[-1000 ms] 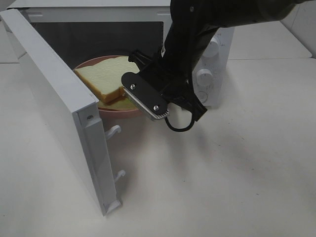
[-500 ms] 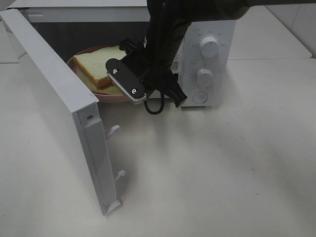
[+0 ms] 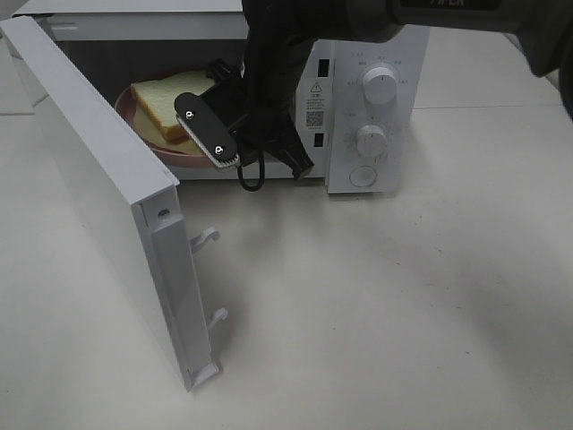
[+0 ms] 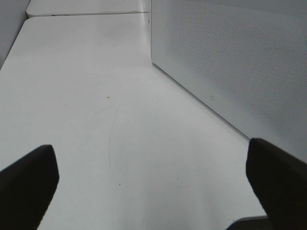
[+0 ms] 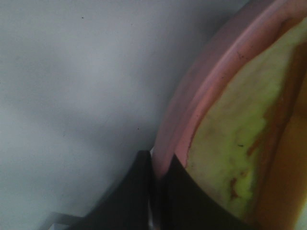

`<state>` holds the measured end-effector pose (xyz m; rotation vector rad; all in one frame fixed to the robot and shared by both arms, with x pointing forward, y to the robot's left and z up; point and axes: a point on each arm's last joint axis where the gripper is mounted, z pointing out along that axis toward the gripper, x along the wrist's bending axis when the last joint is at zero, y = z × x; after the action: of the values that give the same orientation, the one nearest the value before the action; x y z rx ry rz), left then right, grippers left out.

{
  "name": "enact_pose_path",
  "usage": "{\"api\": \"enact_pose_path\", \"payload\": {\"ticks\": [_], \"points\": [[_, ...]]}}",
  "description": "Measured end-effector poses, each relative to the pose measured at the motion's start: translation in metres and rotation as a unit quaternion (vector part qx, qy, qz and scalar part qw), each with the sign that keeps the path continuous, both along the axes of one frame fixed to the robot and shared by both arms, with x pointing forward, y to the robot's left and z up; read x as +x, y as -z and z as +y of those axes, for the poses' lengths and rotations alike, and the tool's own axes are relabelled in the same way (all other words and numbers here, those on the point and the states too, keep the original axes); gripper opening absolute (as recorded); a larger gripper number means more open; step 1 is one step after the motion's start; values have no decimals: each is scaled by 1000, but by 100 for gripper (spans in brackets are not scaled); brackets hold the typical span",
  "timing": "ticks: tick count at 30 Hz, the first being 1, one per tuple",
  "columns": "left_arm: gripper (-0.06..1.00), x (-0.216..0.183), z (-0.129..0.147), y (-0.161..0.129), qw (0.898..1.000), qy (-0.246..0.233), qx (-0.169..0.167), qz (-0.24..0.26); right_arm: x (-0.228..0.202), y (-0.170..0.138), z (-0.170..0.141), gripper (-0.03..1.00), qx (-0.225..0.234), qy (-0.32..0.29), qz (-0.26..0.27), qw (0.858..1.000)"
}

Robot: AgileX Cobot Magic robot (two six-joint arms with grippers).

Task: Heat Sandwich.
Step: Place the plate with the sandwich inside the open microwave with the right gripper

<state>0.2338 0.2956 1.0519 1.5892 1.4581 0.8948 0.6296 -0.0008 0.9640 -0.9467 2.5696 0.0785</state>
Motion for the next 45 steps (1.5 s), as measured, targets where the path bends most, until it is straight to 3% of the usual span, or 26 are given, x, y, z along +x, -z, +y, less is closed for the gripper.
{"api": "enact_pose_path", "payload": {"ticks": [29,37,40,45], "points": [[99,0,0,0,1000,0,0,0,44,34,27,6,7,28,-47,998],[99,0,0,0,1000,0,0,0,49,32,27,22,19,29,-66,997],[99,0,0,0,1000,0,0,0,51,32,24,35,22,33,-65,997],[99,0,0,0,1000,0,0,0,51,33,24,50,29,37,-57,997]]}}
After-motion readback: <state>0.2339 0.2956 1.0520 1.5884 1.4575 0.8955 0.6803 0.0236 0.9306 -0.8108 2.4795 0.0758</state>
